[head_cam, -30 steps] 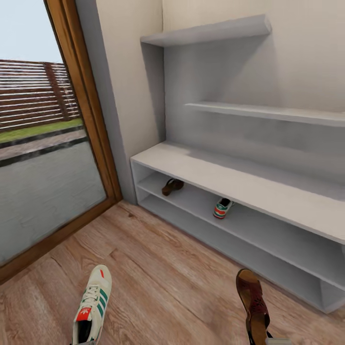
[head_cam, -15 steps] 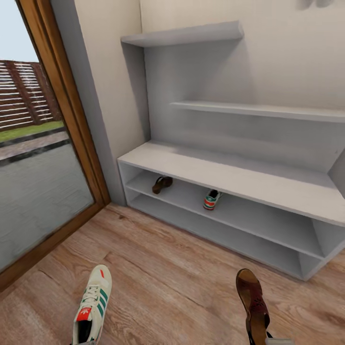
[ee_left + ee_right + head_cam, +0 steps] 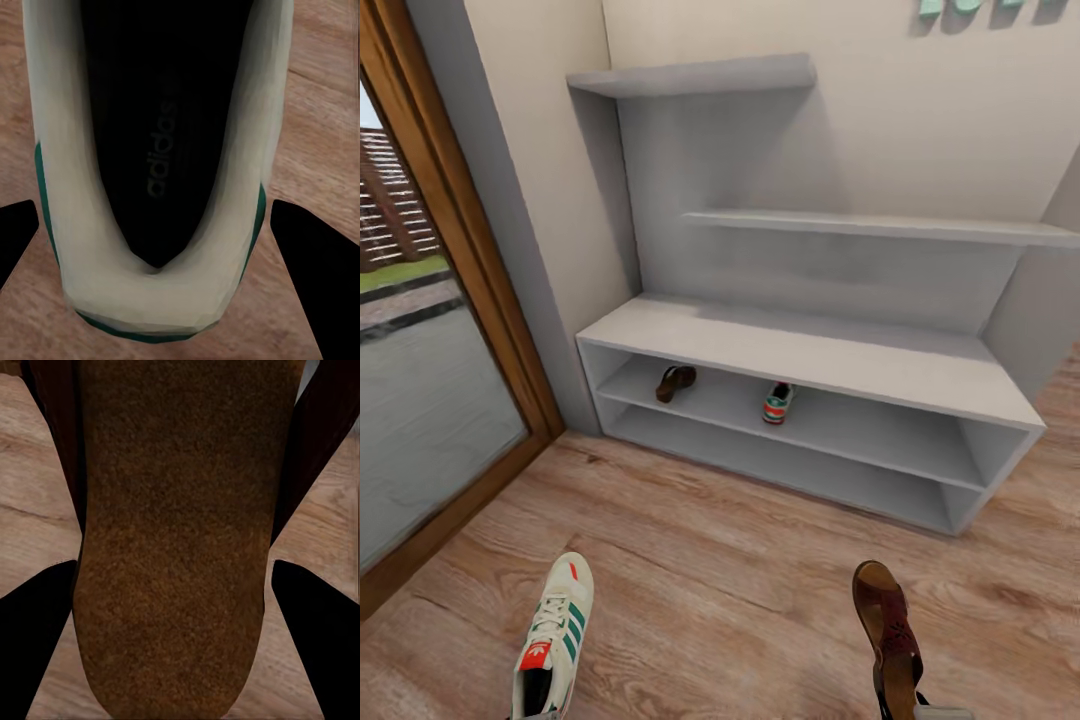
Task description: Pick up the two gym shoes and the two sandals from the corridor floor and place them onto the hallstand (shoe rack) in the corridor, making sure they are on the rack and not on the floor. Arrange them so the two gym shoes are next to each other and the two sandals are next to each other.
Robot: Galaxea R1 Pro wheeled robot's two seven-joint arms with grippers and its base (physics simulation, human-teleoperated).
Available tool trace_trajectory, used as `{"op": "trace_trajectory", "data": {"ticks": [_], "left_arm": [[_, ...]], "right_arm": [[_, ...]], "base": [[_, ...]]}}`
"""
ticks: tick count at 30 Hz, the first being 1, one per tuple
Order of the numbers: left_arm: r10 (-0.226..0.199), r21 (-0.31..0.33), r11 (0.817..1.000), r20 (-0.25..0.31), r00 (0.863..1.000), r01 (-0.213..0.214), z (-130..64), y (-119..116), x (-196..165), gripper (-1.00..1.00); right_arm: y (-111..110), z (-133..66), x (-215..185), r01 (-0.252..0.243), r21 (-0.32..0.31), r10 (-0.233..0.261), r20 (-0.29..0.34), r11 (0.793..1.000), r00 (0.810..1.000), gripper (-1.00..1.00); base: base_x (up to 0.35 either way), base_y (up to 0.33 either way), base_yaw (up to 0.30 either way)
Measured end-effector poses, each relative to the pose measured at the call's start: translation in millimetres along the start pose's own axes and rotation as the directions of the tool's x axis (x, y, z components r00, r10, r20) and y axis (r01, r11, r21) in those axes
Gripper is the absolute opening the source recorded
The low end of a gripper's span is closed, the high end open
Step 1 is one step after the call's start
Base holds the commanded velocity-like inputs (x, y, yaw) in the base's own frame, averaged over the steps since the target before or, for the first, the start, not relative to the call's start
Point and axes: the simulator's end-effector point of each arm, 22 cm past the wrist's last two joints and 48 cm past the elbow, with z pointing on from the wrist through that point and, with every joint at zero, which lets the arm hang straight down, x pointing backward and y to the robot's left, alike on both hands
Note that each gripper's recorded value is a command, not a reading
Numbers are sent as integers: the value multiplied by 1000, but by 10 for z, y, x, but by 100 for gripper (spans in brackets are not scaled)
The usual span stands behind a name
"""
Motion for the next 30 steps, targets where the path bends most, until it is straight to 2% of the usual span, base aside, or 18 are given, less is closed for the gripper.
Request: {"op": "trace_trajectory", "data": {"ticks": [15,19,30], "left_arm": [[-2,-2,1000,-1,1000,2,0,4,2,-100],[-2,-2,1000,-1,1000,2,-1,4,1,-100],[-2,-3,1000,-1,1000,2,0,6,4,-100]], "right_arm": [[1,-1,4,0,0,0,-2,1000,1000,-100],[1,-1,0,0,0,0,0,1000,1000,-100],[0,0,0,0,0,0,0,1000,1000,-100]], "base": [[-1,296,-276],[147,273,-276],[122,122,-276]]}}
